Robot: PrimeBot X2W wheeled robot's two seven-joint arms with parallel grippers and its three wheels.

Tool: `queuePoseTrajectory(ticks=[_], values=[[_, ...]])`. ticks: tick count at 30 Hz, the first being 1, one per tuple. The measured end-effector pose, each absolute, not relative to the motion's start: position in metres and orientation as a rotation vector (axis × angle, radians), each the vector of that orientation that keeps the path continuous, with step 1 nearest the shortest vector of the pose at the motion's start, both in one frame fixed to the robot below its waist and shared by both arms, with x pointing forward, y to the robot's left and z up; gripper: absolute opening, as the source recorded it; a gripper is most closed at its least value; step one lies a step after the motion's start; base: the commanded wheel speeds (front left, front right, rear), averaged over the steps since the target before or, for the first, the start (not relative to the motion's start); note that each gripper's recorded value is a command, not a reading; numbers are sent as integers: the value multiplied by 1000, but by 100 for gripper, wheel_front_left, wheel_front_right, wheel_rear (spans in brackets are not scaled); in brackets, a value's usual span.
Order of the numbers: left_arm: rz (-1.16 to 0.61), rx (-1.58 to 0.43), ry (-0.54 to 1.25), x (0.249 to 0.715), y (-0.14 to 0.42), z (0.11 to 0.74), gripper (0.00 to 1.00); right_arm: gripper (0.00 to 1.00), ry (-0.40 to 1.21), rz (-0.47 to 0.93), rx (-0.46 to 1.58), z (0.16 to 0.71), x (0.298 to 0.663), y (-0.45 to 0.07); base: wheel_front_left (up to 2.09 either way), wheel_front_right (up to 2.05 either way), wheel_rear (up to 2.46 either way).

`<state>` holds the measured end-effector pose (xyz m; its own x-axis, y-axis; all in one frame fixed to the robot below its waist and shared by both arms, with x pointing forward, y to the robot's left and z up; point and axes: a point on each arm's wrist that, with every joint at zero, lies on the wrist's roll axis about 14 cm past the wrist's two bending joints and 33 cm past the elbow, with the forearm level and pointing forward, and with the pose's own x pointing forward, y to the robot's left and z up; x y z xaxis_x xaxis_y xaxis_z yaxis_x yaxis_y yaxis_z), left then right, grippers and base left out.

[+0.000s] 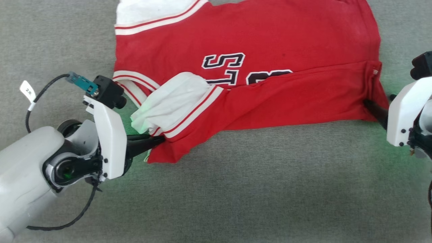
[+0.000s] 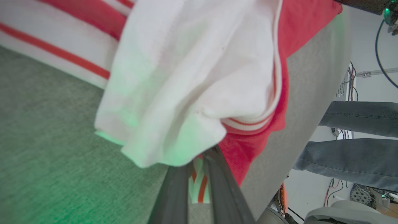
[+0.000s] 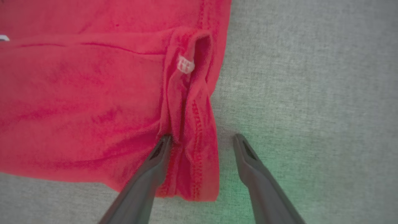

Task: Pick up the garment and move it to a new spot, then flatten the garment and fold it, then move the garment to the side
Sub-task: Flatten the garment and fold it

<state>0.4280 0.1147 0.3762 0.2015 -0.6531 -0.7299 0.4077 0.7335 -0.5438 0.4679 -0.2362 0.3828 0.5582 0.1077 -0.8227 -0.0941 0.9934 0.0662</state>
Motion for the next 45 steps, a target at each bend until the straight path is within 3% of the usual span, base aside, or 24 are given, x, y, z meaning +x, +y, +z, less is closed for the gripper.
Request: queuePoseTrajectory(ticks=[2, 10, 29, 30, 31, 32, 33, 35, 40, 45], values=[[-748, -252, 1127, 428, 114, 378, 0, 1, 995, 128, 5, 381, 468, -235, 0, 0, 0], [-724, -270, 1043, 426, 122, 395, 0, 0, 963, 140, 44, 390, 457, -232, 0, 0, 0], [-738, -304, 1073, 348, 149, 417, 0, 0, 1065, 130, 67, 399, 363, -249, 0, 0, 0], [-735, -311, 1067, 348, 149, 417, 0, 2, 1054, 128, 71, 401, 363, -249, 0, 0, 0], [-734, -314, 1066, 347, 148, 417, 0, 33, 1036, 123, 74, 403, 365, -249, 0, 0, 0], [-732, -315, 1062, 347, 148, 417, 5, 87, 1020, 120, 74, 405, 367, -250, 0, 0, 0], [-728, -314, 1047, 350, 149, 417, 44, 100, 1002, 119, 74, 407, 369, -249, 0, 0, 0], [-721, -316, 1031, 352, 150, 419, 100, 100, 958, 104, 85, 411, 373, -251, 0, 0, 0], [-693, -315, 935, 371, 155, 429, 100, 100, 782, 65, 63, 435, 392, -256, 0, 0, 0], [-618, -277, 692, 427, 172, 452, 100, 100, 551, 63, 46, 464, 416, -244, 0, 0, 0]])
